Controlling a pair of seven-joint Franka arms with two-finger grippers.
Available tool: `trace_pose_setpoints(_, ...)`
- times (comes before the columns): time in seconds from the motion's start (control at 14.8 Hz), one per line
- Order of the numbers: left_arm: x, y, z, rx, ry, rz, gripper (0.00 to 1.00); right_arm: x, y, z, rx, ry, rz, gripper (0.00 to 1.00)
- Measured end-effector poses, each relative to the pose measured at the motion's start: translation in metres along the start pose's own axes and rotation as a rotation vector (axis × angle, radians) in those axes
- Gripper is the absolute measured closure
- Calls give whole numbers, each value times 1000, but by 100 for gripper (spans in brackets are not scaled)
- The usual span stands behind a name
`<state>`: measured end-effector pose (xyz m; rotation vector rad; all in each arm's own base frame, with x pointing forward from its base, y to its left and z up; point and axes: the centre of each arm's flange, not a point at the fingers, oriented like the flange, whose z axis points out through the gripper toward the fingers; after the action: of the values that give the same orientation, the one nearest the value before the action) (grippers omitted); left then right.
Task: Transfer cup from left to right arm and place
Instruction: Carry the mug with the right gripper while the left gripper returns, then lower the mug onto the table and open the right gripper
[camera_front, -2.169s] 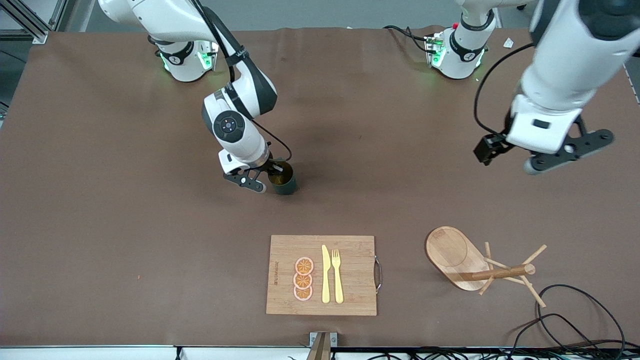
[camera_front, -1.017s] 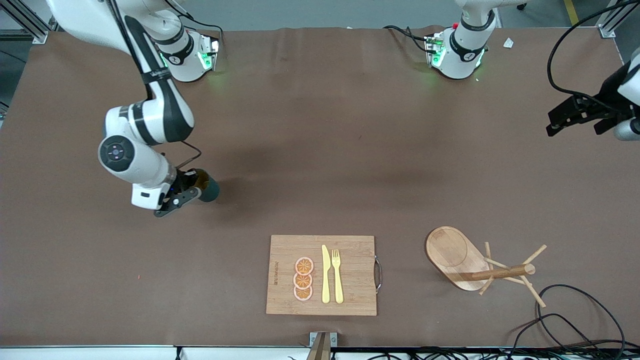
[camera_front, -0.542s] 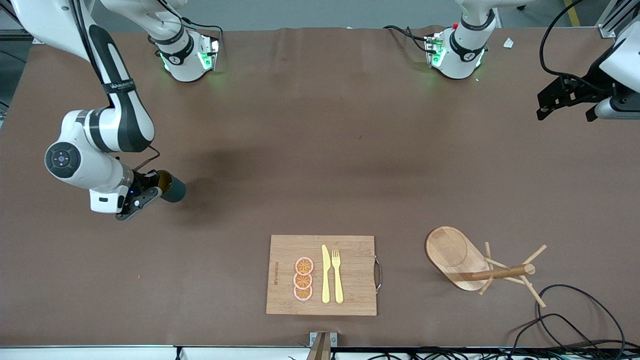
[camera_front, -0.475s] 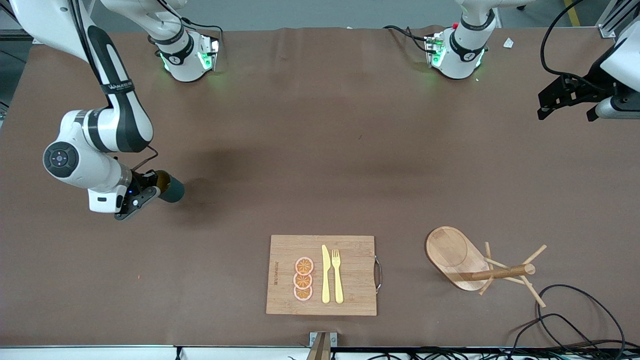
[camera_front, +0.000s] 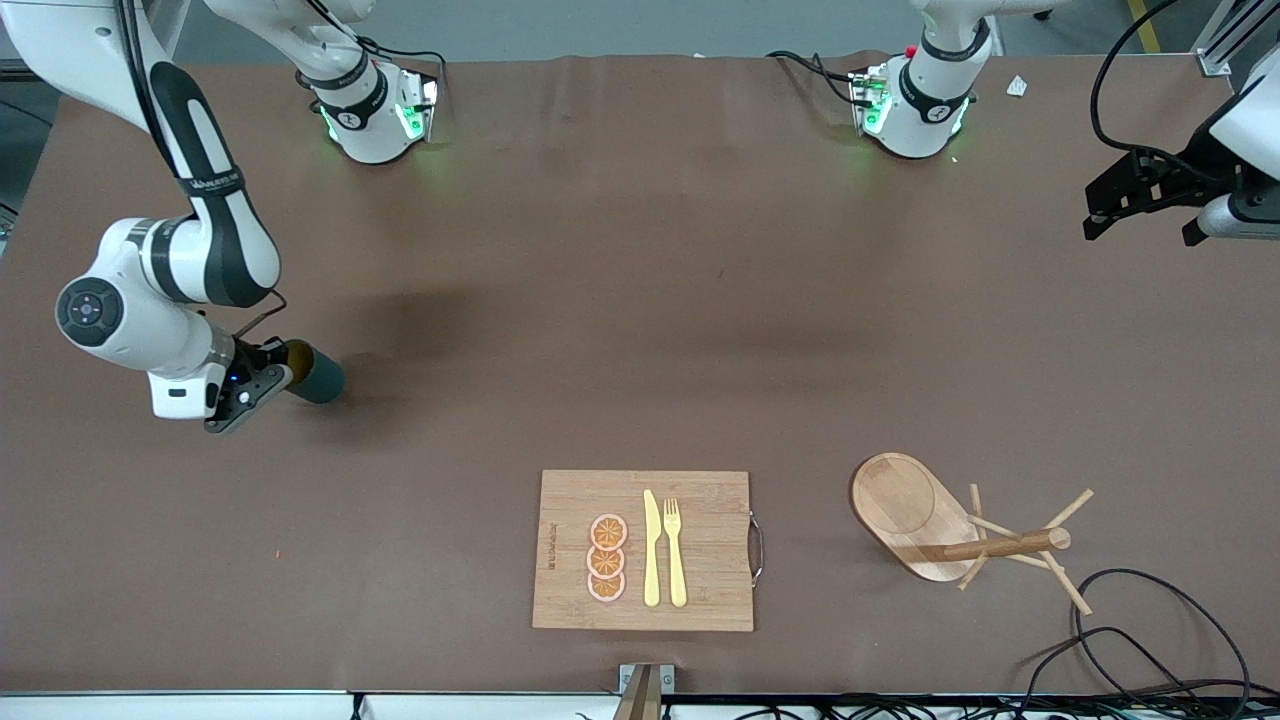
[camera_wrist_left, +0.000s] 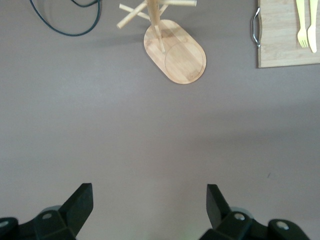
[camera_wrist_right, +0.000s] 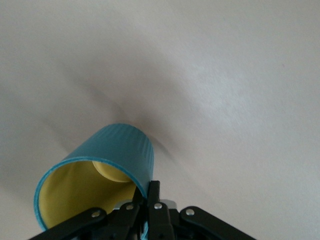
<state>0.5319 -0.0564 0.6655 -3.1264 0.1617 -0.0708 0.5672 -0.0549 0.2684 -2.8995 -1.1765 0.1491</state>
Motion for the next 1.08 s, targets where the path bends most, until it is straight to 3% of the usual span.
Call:
trace_pose_setpoints(0.61,-10,-3,-22,5,51,-9,0,-16,6,12,-35,-15,-23,94)
trace_pose_setpoints(0.75,-11,-4,-24,5,55,-10,0,-16,6,13,-34,-15,-23,82)
trace_pose_setpoints(1.08,-10,-5,-19,5,46,-11,0,-21,9,14,-23,-24,-10,34)
